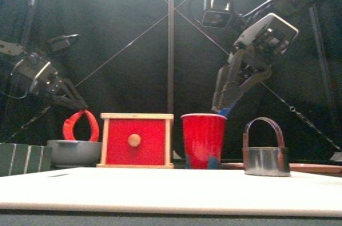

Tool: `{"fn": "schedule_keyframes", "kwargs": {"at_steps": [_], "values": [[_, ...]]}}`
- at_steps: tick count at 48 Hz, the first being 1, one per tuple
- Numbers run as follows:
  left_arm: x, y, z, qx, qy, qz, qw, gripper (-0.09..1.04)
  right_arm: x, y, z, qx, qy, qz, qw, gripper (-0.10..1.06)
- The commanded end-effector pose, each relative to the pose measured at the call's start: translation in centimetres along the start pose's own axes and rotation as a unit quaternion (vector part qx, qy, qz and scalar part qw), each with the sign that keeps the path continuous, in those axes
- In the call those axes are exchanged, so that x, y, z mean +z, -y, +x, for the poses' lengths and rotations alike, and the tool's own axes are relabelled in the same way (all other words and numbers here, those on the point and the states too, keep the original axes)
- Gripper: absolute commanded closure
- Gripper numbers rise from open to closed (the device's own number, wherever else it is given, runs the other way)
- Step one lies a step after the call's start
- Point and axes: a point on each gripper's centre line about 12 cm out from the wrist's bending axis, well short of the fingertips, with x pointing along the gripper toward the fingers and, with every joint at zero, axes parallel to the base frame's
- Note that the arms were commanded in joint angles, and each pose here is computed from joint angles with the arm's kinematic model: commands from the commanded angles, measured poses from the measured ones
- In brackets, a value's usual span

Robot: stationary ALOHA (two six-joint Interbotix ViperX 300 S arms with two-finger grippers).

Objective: Get the cutter from the drawer then cut the dough then place the extra dough in the bowl
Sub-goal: Place the extra dough in the bowl

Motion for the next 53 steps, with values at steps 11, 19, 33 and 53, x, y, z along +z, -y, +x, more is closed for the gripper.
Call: {"fn": "schedule_keyframes", "kwargs": {"at_steps": [11, 19, 33, 53], "values": [[0.6, -0.1, 0.2, 0.018, 0.002, -0.07, 0.997, 0.08, 2.5, 0.2, -1.3, -0.002, 0.048, -0.005, 0.9989, 0.21], [4.1, 4.3, -0.1, -0.077, 0.058, 0.003, 0.995, 0.09, 5.6, 1.6, -2.5, -0.016, 0.139, -0.016, 0.99, 0.21], [7.6, 12.2, -3.4, -0.236, 0.191, 0.146, 0.942, 0.09, 7.4, 4.2, -4.4, -0.027, 0.325, -0.007, 0.9452, 0.21], [6.0, 12.5, -4.0, -0.245, 0.184, 0.114, 0.945, 0.09, 6.2, 5.1, -4.2, -0.031, 0.351, 0.024, 0.9354, 0.21]]}}
